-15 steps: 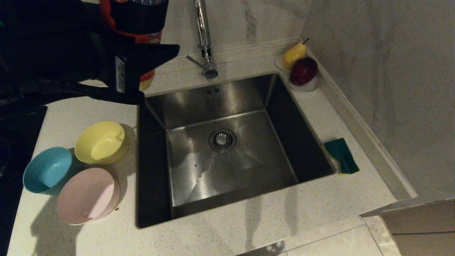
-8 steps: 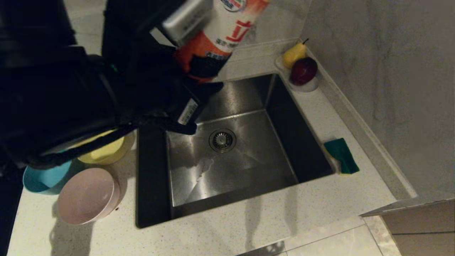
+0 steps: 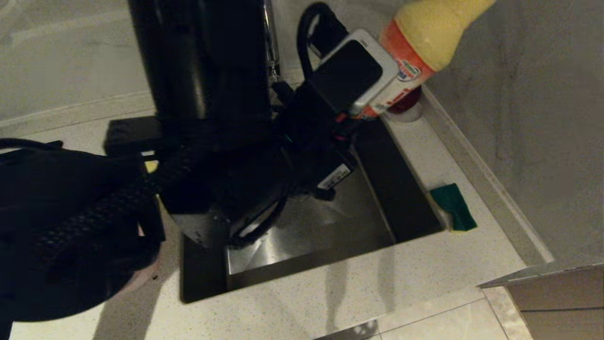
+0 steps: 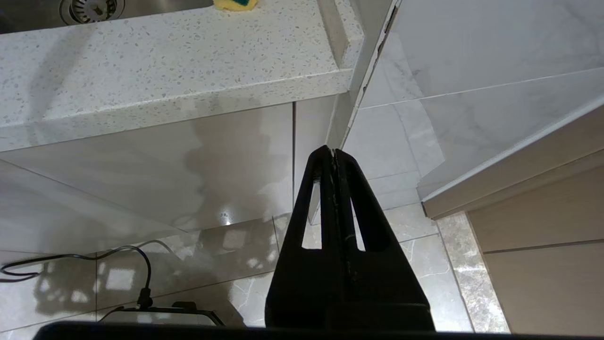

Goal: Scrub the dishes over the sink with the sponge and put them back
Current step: Squeeze it onto the sponge

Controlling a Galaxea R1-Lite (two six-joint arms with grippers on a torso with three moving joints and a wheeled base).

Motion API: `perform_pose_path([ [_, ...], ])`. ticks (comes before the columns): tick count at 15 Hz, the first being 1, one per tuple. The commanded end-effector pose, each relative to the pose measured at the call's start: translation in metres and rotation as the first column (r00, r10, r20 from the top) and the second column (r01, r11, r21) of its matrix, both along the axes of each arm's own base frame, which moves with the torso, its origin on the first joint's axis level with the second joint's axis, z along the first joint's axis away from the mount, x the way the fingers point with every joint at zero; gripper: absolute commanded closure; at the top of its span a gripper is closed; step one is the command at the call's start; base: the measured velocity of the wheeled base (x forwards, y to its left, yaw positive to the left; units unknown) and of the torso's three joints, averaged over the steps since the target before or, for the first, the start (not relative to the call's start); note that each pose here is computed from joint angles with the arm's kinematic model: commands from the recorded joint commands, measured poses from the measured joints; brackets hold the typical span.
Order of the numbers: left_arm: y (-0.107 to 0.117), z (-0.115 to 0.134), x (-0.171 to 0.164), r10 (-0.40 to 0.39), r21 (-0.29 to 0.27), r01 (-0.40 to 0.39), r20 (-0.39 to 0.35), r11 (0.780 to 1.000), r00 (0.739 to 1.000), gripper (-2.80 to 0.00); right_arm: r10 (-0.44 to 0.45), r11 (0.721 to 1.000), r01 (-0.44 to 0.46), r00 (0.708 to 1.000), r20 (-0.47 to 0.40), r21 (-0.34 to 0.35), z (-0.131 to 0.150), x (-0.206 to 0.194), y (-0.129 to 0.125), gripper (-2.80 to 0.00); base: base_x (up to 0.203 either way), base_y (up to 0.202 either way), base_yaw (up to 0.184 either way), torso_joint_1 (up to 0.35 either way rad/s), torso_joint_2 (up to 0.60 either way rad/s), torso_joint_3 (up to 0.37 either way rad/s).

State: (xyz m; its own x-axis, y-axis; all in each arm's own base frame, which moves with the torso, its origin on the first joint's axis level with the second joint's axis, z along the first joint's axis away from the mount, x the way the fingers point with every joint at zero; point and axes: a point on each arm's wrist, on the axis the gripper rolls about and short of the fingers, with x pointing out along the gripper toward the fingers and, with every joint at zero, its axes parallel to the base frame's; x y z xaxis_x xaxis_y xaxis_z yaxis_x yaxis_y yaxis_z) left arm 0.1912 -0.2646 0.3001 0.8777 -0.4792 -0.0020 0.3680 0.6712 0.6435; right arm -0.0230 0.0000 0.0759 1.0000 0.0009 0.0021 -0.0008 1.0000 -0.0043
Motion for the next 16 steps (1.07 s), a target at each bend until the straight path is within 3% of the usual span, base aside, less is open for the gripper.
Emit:
perform_pose_path([
  [1,-0.024,-0.03,0.013,0.016,0.074,-0.013,-0.04,0.997,0.999,0.0,0.001,1.0,-0.001,1.0,0.0,0.0,0.0,0.0,0.0,0.0,0.0,0.0,0.0,0.0,0.0,0.0],
  [4,-0.04,-0.053,0.025,0.073,0.125,-0.064,-0.065,0.99,0.995,0.0,0.001,1.0,-0.001,1.0,-0.001,0.0,0.0,0.0,0.0,0.0,0.0,0.0,0.0,0.0,0.0,0.0],
  [12,-0.094,-0.079,0.05,0.055,0.219,-0.048,-0.025,0.975,0.998,0.0,0.001,1.0,-0.001,1.0,-0.001,0.0,0.0,0.0,0.0,0.0,0.0,0.0,0.0,0.0,0.0,0.0],
  [16,-0.112,-0.094,0.058,0.134,0.264,-0.128,-0.002,0.956,0.991,0.0,0.001,1.0,-0.001,1.0,-0.001,0.0,0.0,0.0,0.0,0.0,0.0,0.0,0.0,0.0,0.0,0.0],
])
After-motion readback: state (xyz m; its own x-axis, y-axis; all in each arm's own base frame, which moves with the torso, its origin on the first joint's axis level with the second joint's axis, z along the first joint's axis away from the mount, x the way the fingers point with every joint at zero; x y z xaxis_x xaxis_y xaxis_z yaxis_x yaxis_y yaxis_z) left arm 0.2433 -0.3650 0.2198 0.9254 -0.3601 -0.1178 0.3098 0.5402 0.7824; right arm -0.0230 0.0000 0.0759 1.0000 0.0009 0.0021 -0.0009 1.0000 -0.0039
